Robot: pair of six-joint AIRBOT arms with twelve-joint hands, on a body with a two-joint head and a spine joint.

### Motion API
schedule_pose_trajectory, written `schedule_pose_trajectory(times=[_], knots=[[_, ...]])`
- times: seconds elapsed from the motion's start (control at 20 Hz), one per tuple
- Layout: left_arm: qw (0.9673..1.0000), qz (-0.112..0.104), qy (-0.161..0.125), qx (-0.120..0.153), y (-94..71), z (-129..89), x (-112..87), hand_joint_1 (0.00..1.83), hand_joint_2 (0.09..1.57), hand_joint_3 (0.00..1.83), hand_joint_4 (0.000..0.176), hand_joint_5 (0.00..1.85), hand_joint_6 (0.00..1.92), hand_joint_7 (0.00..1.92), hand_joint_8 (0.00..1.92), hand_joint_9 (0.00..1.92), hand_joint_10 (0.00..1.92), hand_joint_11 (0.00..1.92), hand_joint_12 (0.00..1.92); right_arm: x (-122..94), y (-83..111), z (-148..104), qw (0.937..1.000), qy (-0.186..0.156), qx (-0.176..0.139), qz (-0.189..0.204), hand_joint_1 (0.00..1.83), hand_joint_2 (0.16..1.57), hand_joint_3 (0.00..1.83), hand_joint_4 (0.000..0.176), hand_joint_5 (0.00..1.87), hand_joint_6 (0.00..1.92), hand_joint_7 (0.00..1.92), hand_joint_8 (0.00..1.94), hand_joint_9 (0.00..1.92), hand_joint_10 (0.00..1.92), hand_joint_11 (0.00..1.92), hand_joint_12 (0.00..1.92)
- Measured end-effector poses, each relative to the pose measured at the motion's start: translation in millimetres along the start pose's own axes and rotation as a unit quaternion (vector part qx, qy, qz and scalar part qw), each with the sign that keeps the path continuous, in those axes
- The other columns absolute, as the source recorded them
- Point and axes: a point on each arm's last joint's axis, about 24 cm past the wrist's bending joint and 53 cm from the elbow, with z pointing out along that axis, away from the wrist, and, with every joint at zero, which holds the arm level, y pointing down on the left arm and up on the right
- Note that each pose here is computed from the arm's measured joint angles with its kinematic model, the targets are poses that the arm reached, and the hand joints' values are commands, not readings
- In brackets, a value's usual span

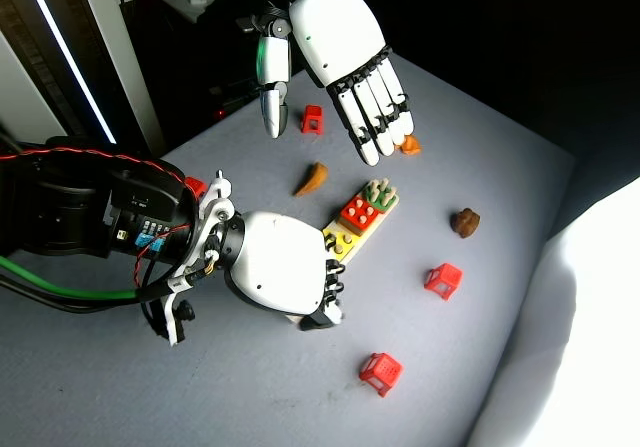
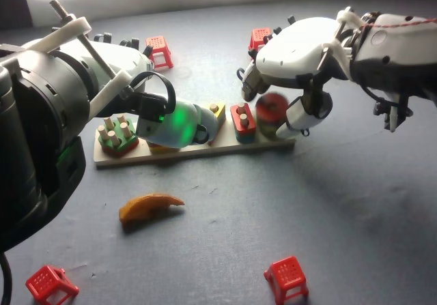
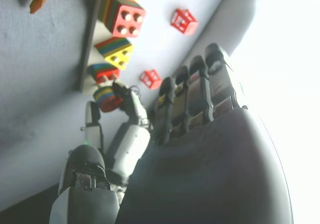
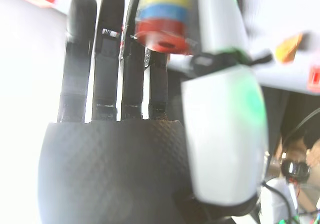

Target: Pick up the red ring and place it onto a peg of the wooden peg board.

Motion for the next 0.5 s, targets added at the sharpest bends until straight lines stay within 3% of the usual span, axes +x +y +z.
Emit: schedule_pose_trajectory(times=[0.35,0.5], knots=[[1.0000,0.000,0.000,0.001,-0.3,0.0,0.1,0.00,1.11,0.00,0.000,0.08,0.00,0.05,0.00,0.03,0.00,0.00,0.12,-3.9,-3.3,-2.3,1.0000,-0.003,0.002,-0.004,0.97,0.97,0.01,0.000,0.54,0.05,0.65,0.00,0.57,0.24,0.10,1.38],[1.0000,0.000,-0.001,0.000,0.2,0.1,-0.3,0.00,1.11,0.00,0.000,0.07,0.00,0.05,0.00,0.03,0.00,0.00,0.10,-14.5,-13.5,-19.7,0.9999,-0.012,0.010,-0.005,0.98,0.97,0.01,0.000,0.56,0.04,0.65,0.00,0.56,0.24,0.11,1.37]])
